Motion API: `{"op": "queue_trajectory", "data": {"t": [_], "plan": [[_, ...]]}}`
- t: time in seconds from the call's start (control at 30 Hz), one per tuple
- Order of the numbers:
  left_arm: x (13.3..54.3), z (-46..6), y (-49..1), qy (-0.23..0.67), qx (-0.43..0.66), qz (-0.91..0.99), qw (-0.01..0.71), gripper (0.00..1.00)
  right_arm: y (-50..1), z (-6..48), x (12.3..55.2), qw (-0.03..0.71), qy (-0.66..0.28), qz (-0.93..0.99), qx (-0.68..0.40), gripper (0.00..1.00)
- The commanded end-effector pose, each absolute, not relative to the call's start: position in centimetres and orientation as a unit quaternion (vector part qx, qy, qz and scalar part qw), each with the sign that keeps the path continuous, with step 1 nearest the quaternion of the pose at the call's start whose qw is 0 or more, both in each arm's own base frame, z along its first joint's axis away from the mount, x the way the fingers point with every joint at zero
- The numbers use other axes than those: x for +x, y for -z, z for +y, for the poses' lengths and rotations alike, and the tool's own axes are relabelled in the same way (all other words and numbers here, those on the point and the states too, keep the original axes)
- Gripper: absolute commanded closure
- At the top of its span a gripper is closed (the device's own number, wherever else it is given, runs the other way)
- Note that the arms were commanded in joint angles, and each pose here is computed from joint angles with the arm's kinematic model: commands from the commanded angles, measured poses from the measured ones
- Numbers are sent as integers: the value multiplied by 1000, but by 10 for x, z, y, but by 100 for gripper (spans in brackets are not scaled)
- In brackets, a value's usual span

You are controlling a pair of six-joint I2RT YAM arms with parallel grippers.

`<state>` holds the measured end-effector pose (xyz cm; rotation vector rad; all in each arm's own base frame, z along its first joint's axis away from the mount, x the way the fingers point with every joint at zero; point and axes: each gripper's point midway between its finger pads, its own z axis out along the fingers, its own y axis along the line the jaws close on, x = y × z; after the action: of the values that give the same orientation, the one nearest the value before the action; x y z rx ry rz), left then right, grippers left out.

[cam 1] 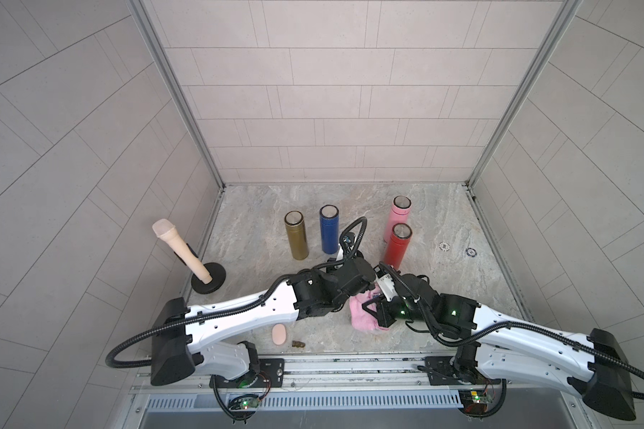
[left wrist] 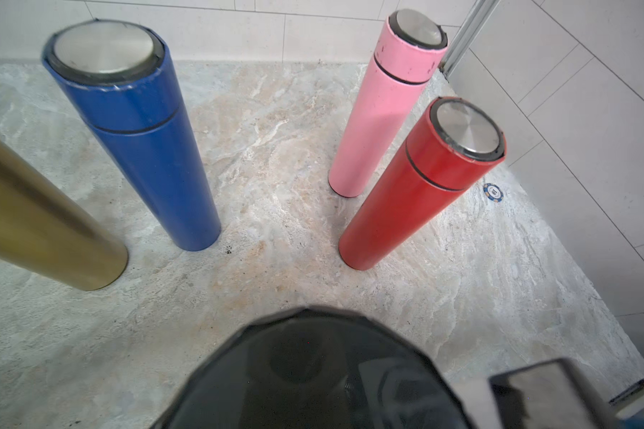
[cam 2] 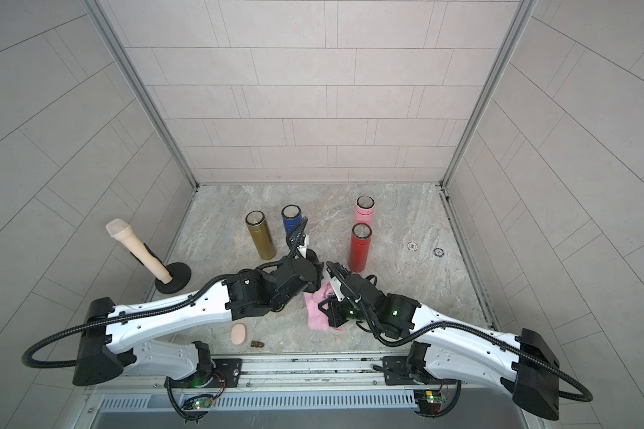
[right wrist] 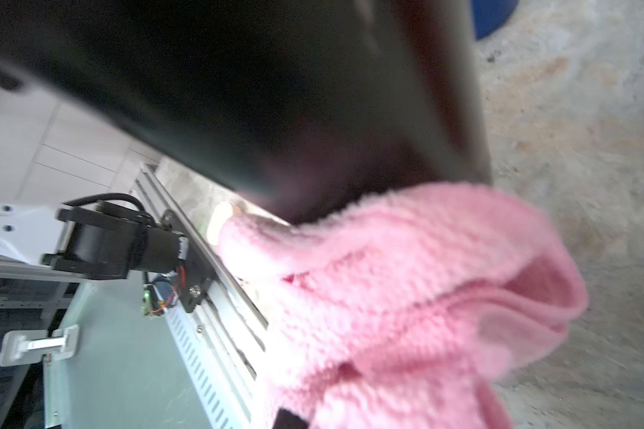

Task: Wipe the surface of the thermos
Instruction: Wipe the dirt from the surface of the thermos.

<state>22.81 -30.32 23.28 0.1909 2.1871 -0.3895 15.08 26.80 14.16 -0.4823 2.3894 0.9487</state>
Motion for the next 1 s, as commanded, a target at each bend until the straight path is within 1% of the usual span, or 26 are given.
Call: {"op": "queue_trajectory", "data": {"t": [0.0, 0.1, 0.23, 0.33, 0.37, 0.4, 0.5, 0.57, 0.67, 0.77, 0.87, 0.97], "plan": [[231, -297, -277, 192, 37, 858, 475, 100, -118, 251, 162, 285, -300, 898, -150, 100], [225, -286, -274, 192, 45, 857, 475, 100, -130, 249, 176, 325, -297, 888, -132, 100], [218, -274, -267, 189, 68, 856, 476, 100, -174, 262, 185, 365, -342, 858, -119, 100], [215, -269, -261, 189, 79, 855, 477, 100, -202, 274, 189, 380, -376, 836, -120, 100], [214, -268, -261, 195, 80, 852, 480, 100, -202, 279, 188, 378, -384, 833, -125, 100], [213, -270, -261, 202, 86, 848, 482, 100, -216, 286, 190, 383, -397, 825, -125, 100], [210, -280, -266, 217, 124, 838, 486, 100, -201, 298, 188, 355, -395, 836, -140, 100], [205, -290, -266, 208, 180, 831, 483, 100, -180, 301, 183, 328, -392, 846, -153, 100], [200, -293, -257, 182, 242, 829, 470, 100, -144, 292, 177, 297, -397, 855, -150, 100], [193, -296, -250, 181, 289, 816, 468, 100, -121, 275, 178, 279, -404, 860, -138, 100], [191, -294, -245, 179, 316, 803, 472, 100, -118, 268, 177, 281, -408, 855, -152, 100], [189, -298, -241, 195, 332, 790, 478, 100, -123, 275, 169, 272, -416, 845, -197, 100]]}}
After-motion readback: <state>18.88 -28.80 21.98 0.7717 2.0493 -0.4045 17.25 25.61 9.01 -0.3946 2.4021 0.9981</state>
